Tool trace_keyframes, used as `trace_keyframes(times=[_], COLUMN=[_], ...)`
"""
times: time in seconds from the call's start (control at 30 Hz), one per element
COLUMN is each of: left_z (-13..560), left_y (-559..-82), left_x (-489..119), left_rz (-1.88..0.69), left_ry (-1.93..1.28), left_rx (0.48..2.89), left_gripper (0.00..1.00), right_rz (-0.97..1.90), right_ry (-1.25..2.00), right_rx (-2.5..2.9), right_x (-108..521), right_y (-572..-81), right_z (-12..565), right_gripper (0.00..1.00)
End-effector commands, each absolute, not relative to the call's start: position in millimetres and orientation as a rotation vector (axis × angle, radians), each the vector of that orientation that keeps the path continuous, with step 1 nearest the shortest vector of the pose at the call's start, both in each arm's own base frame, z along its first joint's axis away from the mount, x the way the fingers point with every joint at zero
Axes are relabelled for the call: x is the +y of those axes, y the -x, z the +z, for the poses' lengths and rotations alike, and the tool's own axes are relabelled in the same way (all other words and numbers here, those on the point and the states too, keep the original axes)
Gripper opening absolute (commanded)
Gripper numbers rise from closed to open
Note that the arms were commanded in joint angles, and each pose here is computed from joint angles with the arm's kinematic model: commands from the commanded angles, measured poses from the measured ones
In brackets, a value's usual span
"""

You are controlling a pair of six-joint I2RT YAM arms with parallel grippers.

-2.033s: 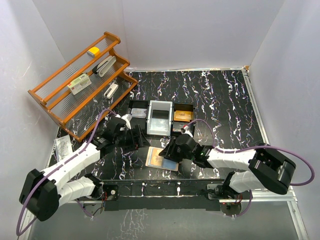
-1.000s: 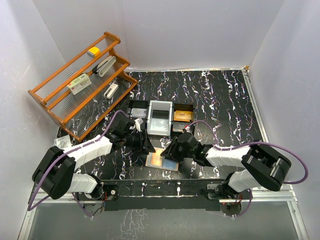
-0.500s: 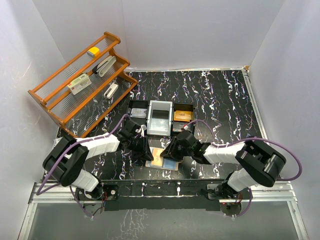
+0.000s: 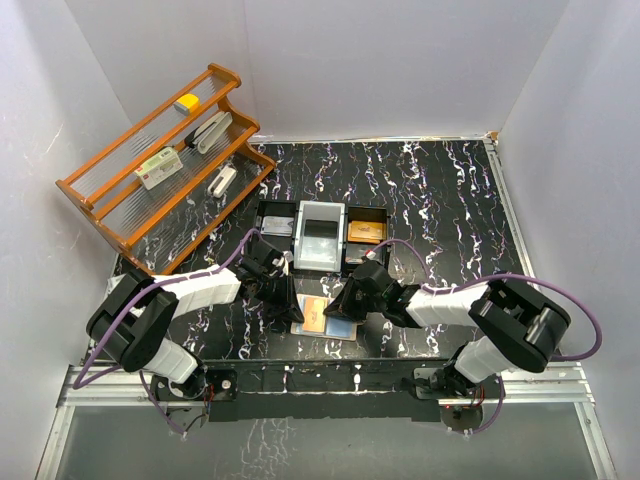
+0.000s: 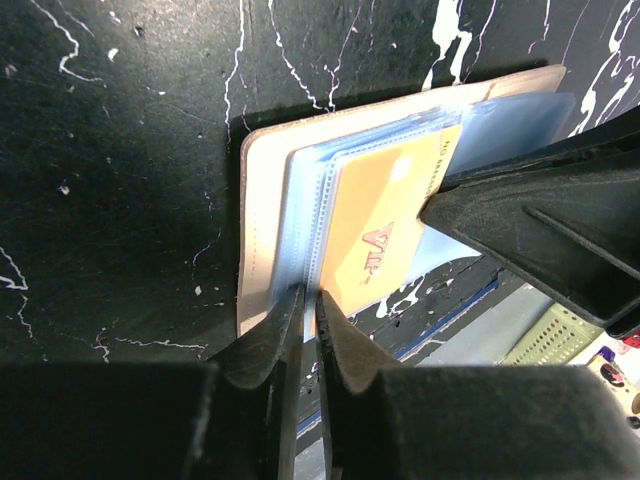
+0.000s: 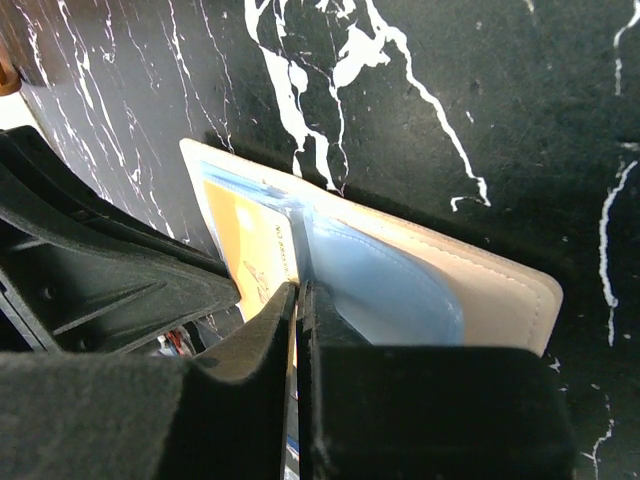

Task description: Take the credit cards out of the card holder

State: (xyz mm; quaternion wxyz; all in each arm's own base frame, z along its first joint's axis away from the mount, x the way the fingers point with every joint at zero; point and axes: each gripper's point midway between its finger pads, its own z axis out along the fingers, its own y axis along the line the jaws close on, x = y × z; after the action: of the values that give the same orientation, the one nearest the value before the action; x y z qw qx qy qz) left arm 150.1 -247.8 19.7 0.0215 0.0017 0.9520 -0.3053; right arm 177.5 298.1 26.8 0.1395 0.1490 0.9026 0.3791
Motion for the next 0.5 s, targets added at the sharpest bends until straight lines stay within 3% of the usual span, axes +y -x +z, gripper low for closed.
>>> trace_keyframes(times=[0.0,0.47], left_z=[11,19], left_y=[-142,-146], left_x=[-238,-241], left_rz=[-0.851,-0.852], left_ry=[-0.02,-0.027], left_rx=[3.007,2.985], left_gripper=[0.08,0.07], right_rz=[1.161,1.085], right_ry=[-0.372,-0.371], right_rx=[2.548,2.566], right_x=[308,295], right_y=[-184,-183], right_z=[50,44], right_gripper=[0.0,0.0])
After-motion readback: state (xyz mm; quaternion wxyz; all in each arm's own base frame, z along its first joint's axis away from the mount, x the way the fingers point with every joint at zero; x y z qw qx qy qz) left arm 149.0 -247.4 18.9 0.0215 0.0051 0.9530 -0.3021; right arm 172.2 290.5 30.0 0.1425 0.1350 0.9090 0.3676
